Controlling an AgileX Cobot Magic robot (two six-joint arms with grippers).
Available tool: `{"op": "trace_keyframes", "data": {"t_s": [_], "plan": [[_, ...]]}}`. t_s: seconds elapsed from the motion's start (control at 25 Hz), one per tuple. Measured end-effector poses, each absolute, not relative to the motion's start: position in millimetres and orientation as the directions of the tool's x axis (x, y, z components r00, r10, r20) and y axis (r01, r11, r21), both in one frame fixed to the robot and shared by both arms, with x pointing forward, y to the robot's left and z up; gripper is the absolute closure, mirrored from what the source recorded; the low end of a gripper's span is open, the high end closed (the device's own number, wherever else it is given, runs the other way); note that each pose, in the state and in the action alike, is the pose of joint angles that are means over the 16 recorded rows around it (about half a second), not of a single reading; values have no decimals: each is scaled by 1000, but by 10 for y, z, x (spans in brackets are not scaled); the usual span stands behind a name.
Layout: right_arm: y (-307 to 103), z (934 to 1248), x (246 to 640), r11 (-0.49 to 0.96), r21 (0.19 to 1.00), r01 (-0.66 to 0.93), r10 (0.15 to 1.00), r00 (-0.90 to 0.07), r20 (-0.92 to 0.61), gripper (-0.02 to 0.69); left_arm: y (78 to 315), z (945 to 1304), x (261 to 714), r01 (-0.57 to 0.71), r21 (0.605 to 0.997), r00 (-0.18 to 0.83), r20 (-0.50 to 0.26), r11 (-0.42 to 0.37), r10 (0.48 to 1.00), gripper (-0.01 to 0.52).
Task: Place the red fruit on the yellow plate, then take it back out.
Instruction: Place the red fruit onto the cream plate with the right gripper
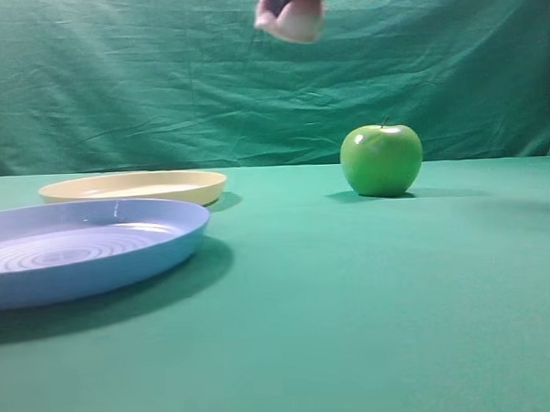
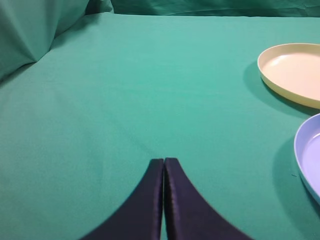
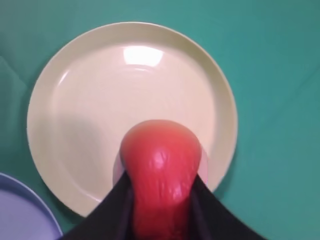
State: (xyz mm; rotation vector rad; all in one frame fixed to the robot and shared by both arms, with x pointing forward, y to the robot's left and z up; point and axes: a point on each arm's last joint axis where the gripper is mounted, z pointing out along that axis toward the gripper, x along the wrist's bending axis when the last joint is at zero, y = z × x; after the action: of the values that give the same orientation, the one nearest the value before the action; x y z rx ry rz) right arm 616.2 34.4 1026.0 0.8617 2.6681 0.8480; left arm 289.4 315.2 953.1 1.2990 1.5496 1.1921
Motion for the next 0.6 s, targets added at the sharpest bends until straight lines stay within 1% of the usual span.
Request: {"op": "trace_keyframes", "data": {"t_s": [0.16,0.28,0.4,0.6], "plan": [[608,9953,6188,682,582,442,555,-832,-19,490,3152,9531,2894,259,965,-180,7,40,984,514],[728,9771,6196,690,584,427,537,-843,-18,464,3152,9531,2894,259,965,-180,7,40,984,514],[795,9643,6206,692,589,418,529,-848,-19,399,3152,9531,2894,259,965,-180,7,40,984,514],[831,9543,6227,691,597,408,523,-852,-24,252,3152,9531,2894,259,965,-180,7,40,984,514]]}}
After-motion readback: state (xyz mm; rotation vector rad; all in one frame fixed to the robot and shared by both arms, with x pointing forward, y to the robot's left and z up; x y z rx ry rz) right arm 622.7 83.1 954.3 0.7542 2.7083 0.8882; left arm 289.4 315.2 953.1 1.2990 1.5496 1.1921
